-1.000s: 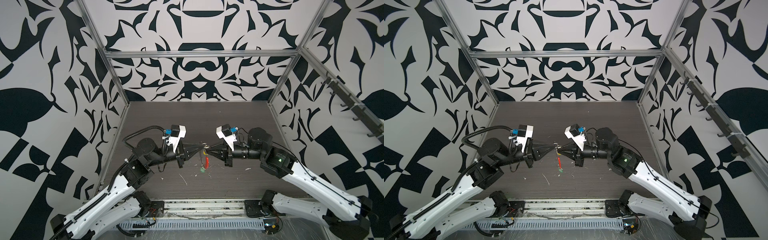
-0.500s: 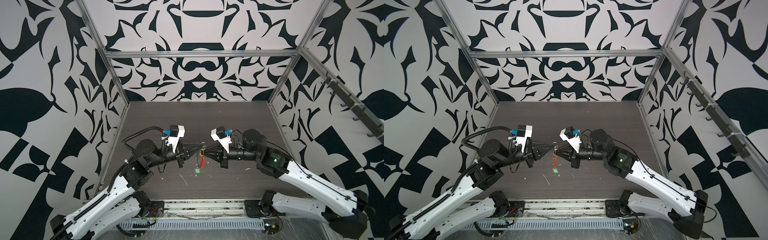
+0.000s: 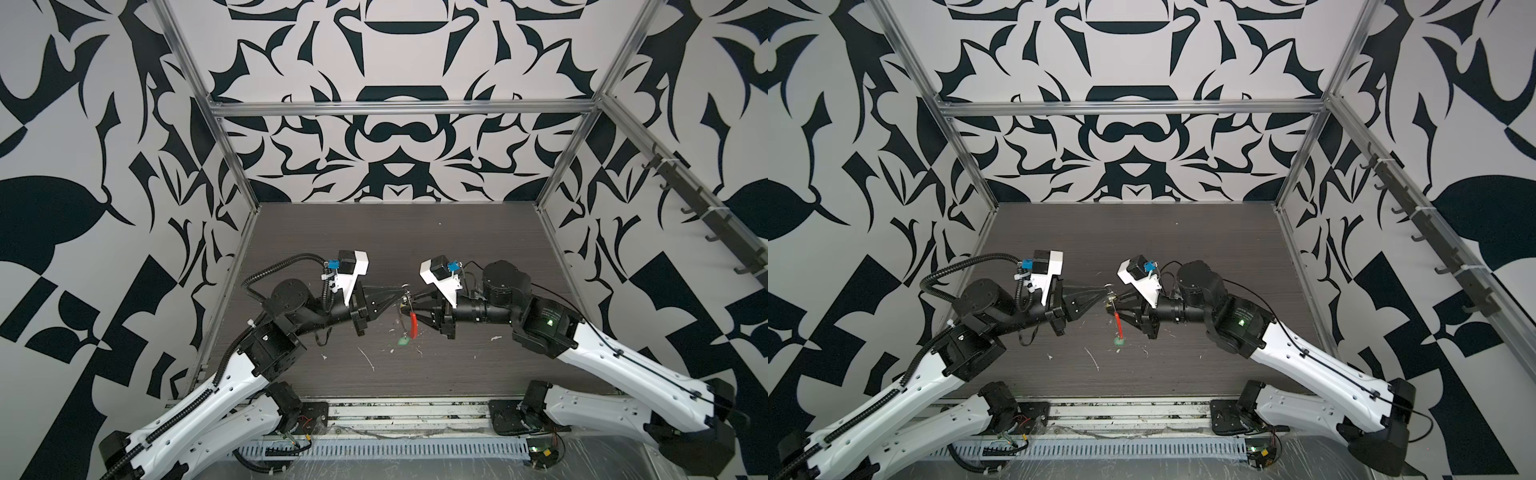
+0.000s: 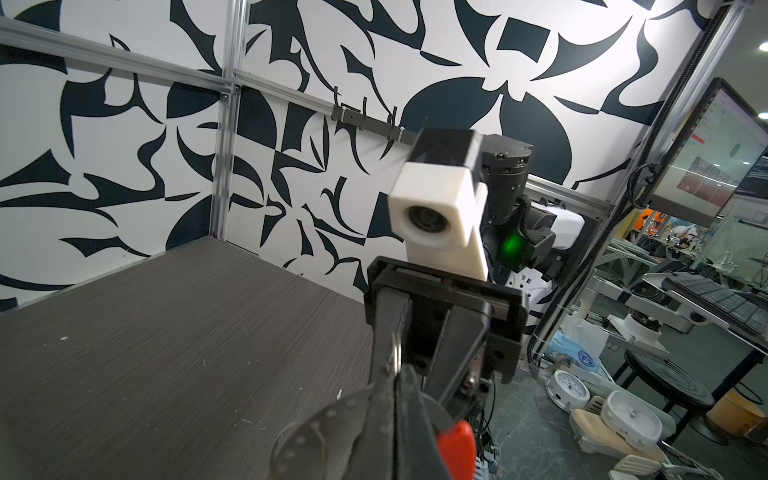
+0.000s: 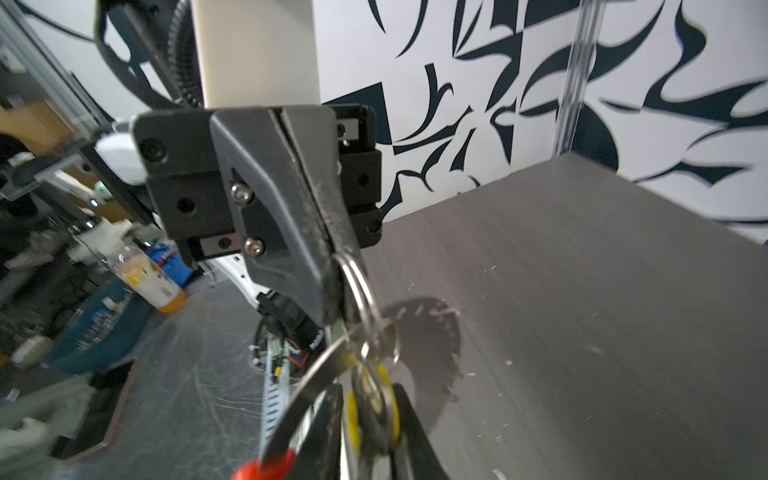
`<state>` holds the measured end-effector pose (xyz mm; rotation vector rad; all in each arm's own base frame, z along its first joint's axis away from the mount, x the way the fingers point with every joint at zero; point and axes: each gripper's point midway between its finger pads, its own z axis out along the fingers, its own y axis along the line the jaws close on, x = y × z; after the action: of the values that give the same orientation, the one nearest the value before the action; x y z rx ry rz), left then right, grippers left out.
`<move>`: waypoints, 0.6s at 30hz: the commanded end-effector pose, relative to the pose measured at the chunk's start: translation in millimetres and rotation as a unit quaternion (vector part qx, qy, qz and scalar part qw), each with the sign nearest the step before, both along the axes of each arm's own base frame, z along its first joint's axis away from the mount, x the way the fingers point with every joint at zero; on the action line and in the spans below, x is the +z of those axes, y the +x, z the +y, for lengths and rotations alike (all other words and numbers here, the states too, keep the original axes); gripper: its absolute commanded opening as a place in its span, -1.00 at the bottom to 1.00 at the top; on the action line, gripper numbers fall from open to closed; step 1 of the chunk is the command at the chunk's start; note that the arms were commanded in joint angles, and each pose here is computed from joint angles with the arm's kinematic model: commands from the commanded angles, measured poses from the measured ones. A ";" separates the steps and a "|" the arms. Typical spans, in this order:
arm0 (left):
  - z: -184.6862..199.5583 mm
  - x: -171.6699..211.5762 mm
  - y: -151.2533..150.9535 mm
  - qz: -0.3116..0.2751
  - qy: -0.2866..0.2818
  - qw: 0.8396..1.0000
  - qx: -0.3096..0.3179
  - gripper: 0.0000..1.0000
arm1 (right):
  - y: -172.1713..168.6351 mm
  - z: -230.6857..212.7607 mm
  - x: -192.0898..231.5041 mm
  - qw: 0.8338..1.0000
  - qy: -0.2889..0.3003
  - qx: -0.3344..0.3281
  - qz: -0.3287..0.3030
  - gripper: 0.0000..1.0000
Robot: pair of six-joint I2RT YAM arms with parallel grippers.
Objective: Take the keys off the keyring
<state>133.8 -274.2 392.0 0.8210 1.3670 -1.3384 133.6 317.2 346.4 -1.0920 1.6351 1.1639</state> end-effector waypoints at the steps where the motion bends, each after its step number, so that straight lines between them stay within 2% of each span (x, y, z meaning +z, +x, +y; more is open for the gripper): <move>1: 4.0 13.8 -6.9 -0.024 -0.015 1.000 -0.006 -1.00 | -4.6 -13.8 12.6 1.000 0.008 -0.015 -0.023 -0.22; 3: 3.6 12.4 -8.0 -0.024 -0.012 1.000 -0.010 -1.00 | -6.5 -21.9 20.1 0.999 0.013 -0.024 -0.032 -0.10; 7: 2.1 10.5 -11.3 -0.026 -0.010 0.999 -0.022 -1.00 | -9.3 -35.9 41.8 0.997 0.038 -0.043 -0.054 -0.06; 18: -3.0 10.9 -17.1 -0.026 -0.011 0.998 -0.050 -1.00 | 0.8 -28.5 90.1 0.986 0.140 -0.061 -0.059 -0.15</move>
<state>124.2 -279.9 386.5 0.8945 1.3615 -1.3822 134.2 289.6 397.3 -0.9261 1.5077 1.1372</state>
